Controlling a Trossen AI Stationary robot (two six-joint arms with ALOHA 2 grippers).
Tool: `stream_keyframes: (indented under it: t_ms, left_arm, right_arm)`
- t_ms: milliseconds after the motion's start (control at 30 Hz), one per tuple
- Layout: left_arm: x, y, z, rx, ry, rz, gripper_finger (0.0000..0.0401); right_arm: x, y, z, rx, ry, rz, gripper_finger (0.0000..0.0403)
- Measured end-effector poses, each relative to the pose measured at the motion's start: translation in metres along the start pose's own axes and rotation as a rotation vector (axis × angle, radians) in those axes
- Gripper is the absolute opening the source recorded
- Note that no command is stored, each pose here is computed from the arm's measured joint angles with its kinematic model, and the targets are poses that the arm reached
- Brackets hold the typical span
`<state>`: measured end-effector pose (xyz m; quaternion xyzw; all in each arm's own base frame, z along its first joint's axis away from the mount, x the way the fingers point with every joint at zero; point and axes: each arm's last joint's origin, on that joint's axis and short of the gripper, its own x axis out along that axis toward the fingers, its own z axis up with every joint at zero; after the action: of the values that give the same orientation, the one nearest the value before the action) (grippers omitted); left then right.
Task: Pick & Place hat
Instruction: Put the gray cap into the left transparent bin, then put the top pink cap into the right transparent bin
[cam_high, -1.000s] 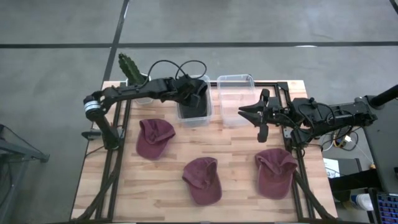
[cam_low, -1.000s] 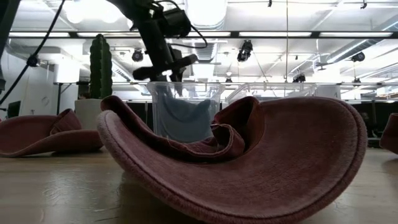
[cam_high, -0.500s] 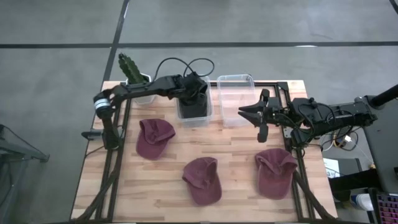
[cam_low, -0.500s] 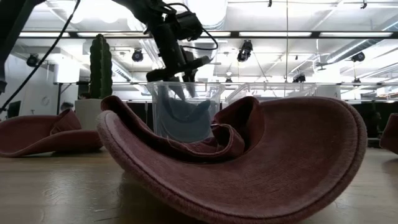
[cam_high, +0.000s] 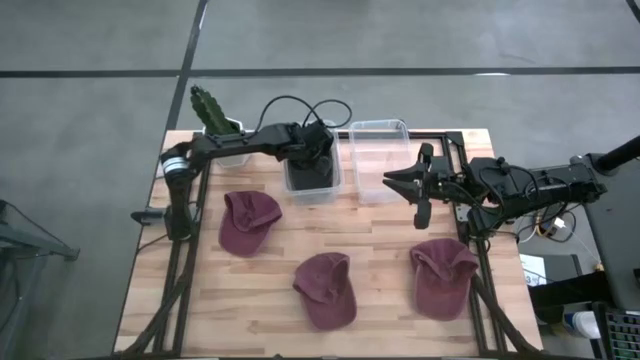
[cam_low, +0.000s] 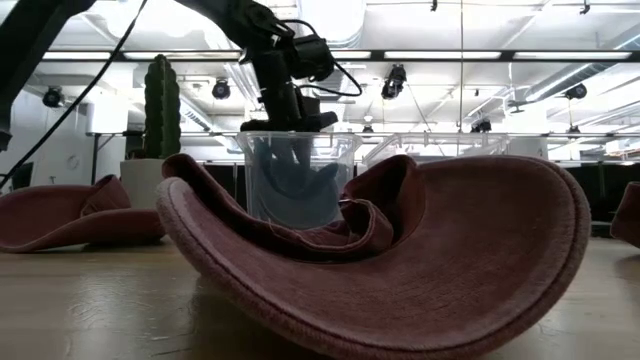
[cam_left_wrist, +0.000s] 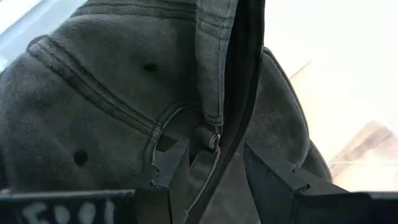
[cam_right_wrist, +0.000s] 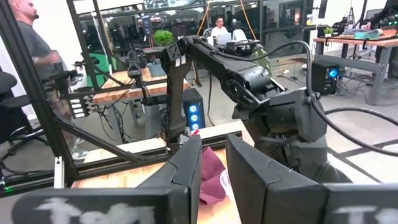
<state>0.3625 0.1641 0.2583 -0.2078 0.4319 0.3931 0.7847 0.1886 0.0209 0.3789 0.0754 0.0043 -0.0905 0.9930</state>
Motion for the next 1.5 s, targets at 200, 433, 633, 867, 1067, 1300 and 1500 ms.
stream_keyframes:
  t_ms: [200,433,633,867,1067,1300,1500]
  left_arm:
    - [0.009,-0.002,-0.002,0.008,0.019,0.01,0.0147]
    - [0.019,-0.005,-0.005,0.019,0.056,0.001,0.0147]
    - [0.01,-0.005,0.001,0.014,0.035,-0.01,0.0147]
    - [-0.015,-0.004,0.015,0.009,-0.013,0.011,0.0147]
    - [-0.037,-0.01,0.022,0.024,-0.017,0.015,0.0147]
    - [-0.077,-0.027,0.019,0.033,-0.013,0.012,0.0147]
    - [-0.119,-0.043,-0.01,0.04,-0.022,0.095,0.0147]
  right_arm:
    - [0.0,0.0,0.0,0.0,0.0,0.0,0.0068]
    - [0.0,0.0,0.0,0.006,-0.001,0.0,0.0068]
    - [0.0,0.0,0.0,0.016,-0.001,0.0,0.0068]
    - [0.0,0.0,0.0,0.023,-0.001,0.0,0.0068]
    - [0.0,0.0,0.0,0.022,-0.001,0.0,0.0068]
    - [0.0,0.0,0.0,0.02,0.0,0.001,0.0068]
    - [0.0,0.0,0.0,0.015,0.001,0.002,0.0068]
